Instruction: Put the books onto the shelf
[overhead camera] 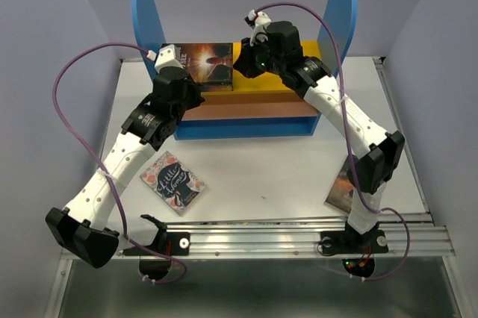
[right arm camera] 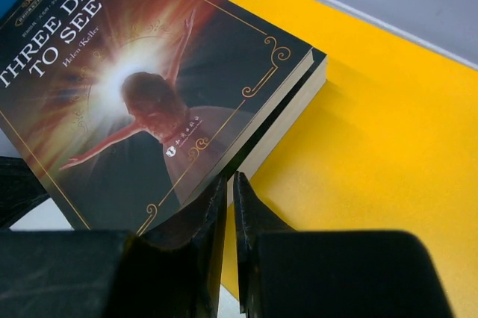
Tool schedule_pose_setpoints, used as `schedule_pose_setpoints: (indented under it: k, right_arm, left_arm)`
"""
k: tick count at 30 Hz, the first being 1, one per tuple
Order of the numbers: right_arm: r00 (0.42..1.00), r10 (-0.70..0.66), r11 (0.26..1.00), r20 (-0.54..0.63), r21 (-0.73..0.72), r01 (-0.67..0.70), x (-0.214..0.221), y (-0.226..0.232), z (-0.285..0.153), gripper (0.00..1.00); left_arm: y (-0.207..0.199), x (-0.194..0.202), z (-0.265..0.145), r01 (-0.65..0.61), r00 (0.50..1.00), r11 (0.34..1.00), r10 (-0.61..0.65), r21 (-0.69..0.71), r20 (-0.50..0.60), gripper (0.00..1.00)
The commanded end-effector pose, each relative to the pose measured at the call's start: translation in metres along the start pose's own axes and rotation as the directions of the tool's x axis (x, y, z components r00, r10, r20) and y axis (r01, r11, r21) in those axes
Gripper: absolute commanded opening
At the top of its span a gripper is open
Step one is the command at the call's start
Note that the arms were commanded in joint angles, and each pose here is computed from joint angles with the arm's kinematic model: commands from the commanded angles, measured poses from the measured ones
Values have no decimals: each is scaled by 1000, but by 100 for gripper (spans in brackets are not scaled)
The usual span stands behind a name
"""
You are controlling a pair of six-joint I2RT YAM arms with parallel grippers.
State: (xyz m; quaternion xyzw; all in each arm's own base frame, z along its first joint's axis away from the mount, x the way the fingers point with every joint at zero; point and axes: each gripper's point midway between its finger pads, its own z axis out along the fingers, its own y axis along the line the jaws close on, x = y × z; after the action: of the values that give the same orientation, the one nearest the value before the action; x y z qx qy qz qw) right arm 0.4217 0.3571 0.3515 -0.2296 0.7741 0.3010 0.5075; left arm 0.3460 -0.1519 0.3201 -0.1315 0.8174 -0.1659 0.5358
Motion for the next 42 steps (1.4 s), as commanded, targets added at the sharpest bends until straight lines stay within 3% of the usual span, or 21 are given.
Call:
schedule_pose_setpoints:
  k: [1, 16, 27, 31, 36, 37, 38, 39, 40, 42]
  right_arm:
    - [993, -33, 997, 110, -64, 41, -37, 22, -4, 14]
    - [996, -34, 996, 82, -81, 41, -25, 29, 2, 14]
    - [995, -31, 998, 99, -50, 36, -31, 26, -5, 15]
    - [993, -19, 1000, 118, 16, 17, -36, 16, -12, 15]
    - [981, -3, 955, 194, 290, -54, -48, -28, -49, 20]
    - [985, 6, 954, 173, 296, -57, -38, -31, -45, 20]
    - [978, 11, 938, 210, 336, -82, -46, -35, -64, 24]
    - [983, 17, 928, 181, 362, -83, -30, -41, -67, 27]
    - [978, 16, 932, 209, 350, -90, -36, -36, -87, 35]
    - [982, 24, 940, 189, 329, -87, -21, -32, -99, 49]
  left_arm:
    - [-14, -36, -11, 12, 996, 998, -17, 55, 93, 0]
    - [14, -55, -6, 12, 993, 1000, -11, -4, 121, 0]
    - [22, -50, -29, 27, 991, 1000, -28, 16, 130, 0]
    - [25, -46, -37, 38, 992, 999, -40, 24, 122, 0]
    - [51, -28, -58, 138, 986, 988, -131, -66, 103, 0]
    - [57, -23, -61, 157, 984, 984, -149, -82, 97, 3]
    - [66, -10, -68, 166, 984, 981, -158, -101, 79, 25]
    - [74, -2, -71, 185, 981, 975, -176, -121, 78, 29]
    - [80, 4, -81, 231, 972, 965, -222, -126, 81, 49]
    - [99, 34, -80, 250, 968, 951, -246, -180, 43, 73]
